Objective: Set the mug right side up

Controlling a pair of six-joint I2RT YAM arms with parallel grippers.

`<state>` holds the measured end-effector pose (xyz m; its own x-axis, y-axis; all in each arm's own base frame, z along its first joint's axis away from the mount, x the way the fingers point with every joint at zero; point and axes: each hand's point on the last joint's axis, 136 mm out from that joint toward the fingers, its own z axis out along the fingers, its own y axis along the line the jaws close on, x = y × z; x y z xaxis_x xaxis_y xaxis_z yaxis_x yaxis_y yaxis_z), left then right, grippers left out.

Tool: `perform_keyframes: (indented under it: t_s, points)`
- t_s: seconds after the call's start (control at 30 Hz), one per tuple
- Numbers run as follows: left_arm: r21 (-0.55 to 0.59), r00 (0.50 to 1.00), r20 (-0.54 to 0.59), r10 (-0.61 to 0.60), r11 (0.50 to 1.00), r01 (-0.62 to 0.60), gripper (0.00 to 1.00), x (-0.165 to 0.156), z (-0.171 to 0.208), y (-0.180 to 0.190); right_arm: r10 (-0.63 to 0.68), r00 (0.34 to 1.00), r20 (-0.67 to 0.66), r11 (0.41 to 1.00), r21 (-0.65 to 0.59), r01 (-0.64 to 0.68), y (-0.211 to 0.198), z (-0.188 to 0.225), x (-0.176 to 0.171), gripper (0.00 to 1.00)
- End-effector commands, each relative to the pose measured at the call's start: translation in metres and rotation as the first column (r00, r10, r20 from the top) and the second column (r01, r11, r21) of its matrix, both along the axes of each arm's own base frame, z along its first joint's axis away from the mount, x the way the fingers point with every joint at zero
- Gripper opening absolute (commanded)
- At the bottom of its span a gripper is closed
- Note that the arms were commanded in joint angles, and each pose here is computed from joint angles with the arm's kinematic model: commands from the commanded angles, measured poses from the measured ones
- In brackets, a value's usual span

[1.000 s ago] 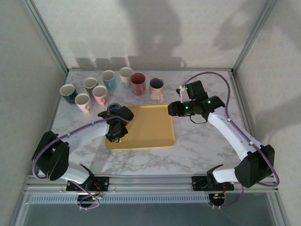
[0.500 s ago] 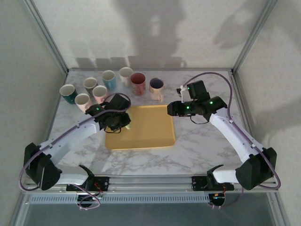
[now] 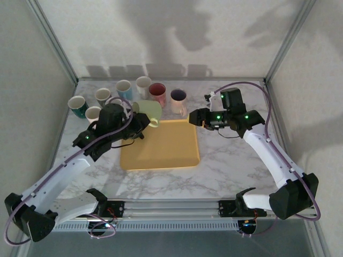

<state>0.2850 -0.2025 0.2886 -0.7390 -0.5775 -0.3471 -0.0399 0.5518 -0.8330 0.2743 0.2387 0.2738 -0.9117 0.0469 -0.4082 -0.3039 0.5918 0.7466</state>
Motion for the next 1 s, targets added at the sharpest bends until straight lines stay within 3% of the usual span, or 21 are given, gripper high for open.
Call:
perform_keyframes:
  t_s: [0.0, 0.3, 0.47, 0.8, 0.97]
  points:
    - [-0.188, 0.966, 0.258, -0.020, 0.980, 0.071, 0.00, 0.003, 0.068, -0.007, 0.025, 1.000, 0.014, 0.988, 0.149, -0.027, 0.011, 0.034, -0.001, 0.53]
    - [-0.351, 0.863, 0.505, 0.011, 0.916, 0.193, 0.00, -0.018, 0.111, -0.002, 0.071, 0.997, -0.018, 0.939, 0.337, -0.061, 0.028, 0.058, -0.001, 0.54]
    - [-0.381, 0.806, 0.592, -0.002, 0.880, 0.282, 0.00, -0.031, 0.126, -0.004, 0.108, 0.994, -0.008, 0.891, 0.444, -0.094, 0.035, 0.073, -0.002, 0.56]
    - [-0.386, 0.781, 0.623, -0.032, 0.856, 0.344, 0.00, -0.034, 0.128, -0.012, 0.151, 0.988, -0.012, 0.816, 0.565, -0.118, 0.047, 0.091, -0.002, 0.59]
    - [-0.384, 0.780, 0.625, -0.036, 0.855, 0.347, 0.00, -0.031, 0.127, -0.014, 0.195, 0.981, 0.023, 0.795, 0.582, -0.172, 0.059, 0.099, -0.011, 0.50]
